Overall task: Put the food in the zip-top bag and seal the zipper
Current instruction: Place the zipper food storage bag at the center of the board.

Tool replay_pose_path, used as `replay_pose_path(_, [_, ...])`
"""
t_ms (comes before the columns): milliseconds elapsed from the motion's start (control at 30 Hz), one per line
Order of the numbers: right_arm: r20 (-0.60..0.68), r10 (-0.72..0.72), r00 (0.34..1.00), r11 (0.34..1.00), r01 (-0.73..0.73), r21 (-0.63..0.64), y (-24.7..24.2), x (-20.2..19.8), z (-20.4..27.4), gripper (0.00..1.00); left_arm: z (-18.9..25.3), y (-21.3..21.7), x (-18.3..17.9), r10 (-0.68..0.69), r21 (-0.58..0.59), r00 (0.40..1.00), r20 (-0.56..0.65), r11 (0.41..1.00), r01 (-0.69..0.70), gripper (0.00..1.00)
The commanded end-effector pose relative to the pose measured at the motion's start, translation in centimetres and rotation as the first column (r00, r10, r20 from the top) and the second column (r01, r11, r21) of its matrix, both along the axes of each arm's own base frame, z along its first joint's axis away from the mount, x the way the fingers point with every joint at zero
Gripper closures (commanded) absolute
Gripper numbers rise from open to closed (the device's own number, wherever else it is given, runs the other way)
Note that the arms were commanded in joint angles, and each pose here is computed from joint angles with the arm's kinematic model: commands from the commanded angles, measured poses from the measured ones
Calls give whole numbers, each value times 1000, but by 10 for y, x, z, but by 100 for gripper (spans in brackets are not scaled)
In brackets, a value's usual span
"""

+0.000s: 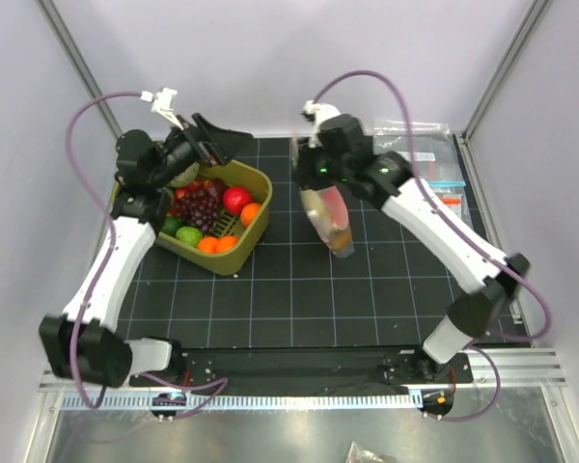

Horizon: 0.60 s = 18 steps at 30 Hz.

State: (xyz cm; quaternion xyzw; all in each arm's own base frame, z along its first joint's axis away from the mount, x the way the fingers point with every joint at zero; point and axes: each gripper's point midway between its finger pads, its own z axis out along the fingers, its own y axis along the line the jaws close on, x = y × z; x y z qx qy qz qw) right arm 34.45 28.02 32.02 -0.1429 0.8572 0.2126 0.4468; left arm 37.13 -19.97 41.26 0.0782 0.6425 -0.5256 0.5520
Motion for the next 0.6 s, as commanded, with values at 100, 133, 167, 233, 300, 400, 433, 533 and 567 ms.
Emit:
replay_pose_path(100, [140,219,966,974,-225,27,87,-36,43,34,-106,95,-5,536,474,822,-193,784,-400,0])
replay_pose_path(133, [163,205,965,975,-216,55,84,-38,50,30,-109,98,-7,552,476,810,-200,777,-411,0])
replay_pose_path(167, [184,175,967,980,-188,57,77,-37,53,24,-112,104,-10,581,480,787,-207,762,-435,0])
replay_pose_path(233, [233,113,966,987,-136,82,57,-40,63,20,-109,106,-12,604,448,757,-249,765,-463,0])
replay_pose_path(300, [260,-6,965,997,-15,76,34,-31,55,12,-111,114,-15,655,434,682,-325,744,-508,0])
replay_pose_path(400, [305,-180,935,978,139,153,-13,-34,75,0,-113,130,-22,722,464,592,-359,688,-558,0])
replay_pose_path(433, [291,-215,932,969,167,181,-25,-39,74,0,-114,134,-26,734,482,580,-352,674,-560,0])
replay_pose_path(533, [241,-309,920,946,271,180,-51,-46,69,0,-123,149,-39,786,528,503,-360,616,-585,0])
replay_pose_path(567, [191,-398,897,912,365,187,-68,-50,62,0,-126,150,-44,791,539,494,-362,610,-581,0])
